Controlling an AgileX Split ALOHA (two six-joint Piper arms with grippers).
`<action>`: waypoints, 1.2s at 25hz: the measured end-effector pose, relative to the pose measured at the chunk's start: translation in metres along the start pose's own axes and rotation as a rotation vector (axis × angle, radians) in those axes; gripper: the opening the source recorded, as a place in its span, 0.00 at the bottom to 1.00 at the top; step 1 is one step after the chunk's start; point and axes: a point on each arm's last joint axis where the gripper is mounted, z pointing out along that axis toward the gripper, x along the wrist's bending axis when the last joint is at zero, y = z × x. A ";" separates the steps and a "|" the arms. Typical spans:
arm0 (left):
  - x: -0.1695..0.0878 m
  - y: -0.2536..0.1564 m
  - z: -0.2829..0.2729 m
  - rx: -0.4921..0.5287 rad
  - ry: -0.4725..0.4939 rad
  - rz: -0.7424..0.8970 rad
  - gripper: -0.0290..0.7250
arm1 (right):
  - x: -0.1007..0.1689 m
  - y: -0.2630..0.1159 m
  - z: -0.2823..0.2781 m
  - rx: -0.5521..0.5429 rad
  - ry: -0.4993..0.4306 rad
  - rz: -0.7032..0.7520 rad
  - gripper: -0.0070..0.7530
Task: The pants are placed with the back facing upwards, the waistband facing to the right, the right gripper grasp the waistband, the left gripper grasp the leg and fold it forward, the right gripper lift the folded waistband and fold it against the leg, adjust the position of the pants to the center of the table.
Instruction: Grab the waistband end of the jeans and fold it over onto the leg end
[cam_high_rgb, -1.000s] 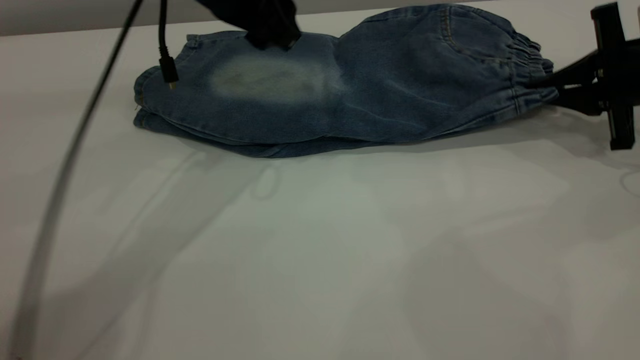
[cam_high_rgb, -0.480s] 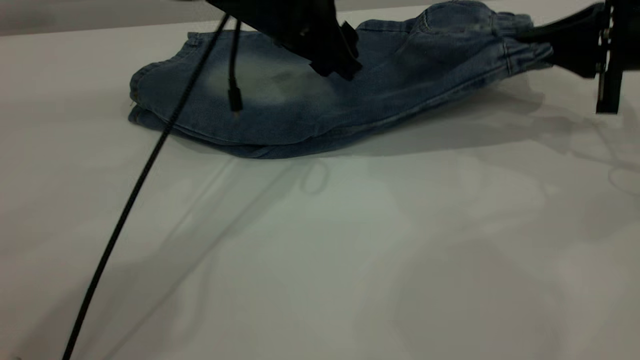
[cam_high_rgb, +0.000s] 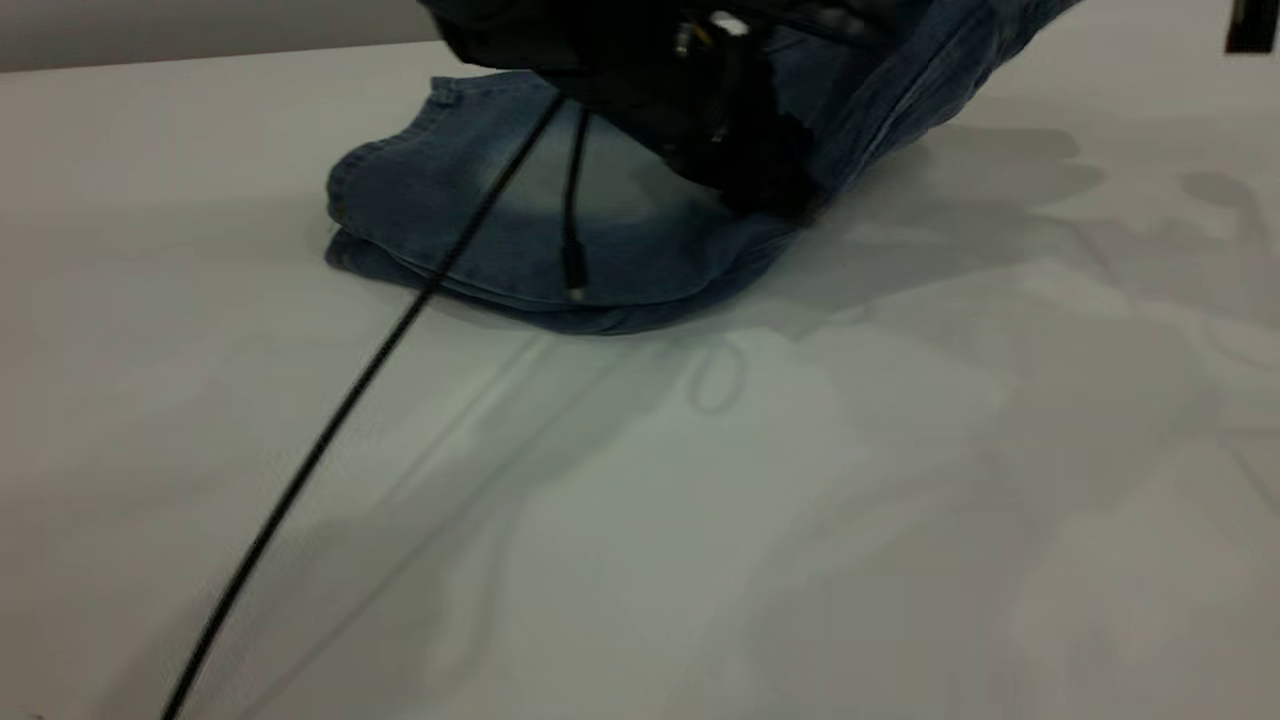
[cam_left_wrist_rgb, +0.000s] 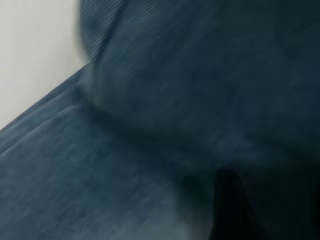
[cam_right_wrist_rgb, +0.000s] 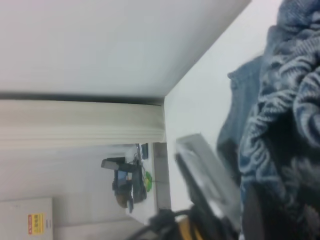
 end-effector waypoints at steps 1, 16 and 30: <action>-0.006 0.004 0.000 -0.004 -0.011 0.001 0.52 | 0.003 -0.002 0.003 0.012 0.005 -0.008 0.05; 0.002 0.023 -0.010 0.023 -0.046 -0.023 0.52 | 0.008 -0.020 0.024 0.120 -0.007 -0.032 0.05; 0.048 -0.023 -0.019 0.322 -0.151 0.043 0.52 | 0.012 -0.016 0.024 0.079 0.015 -0.028 0.05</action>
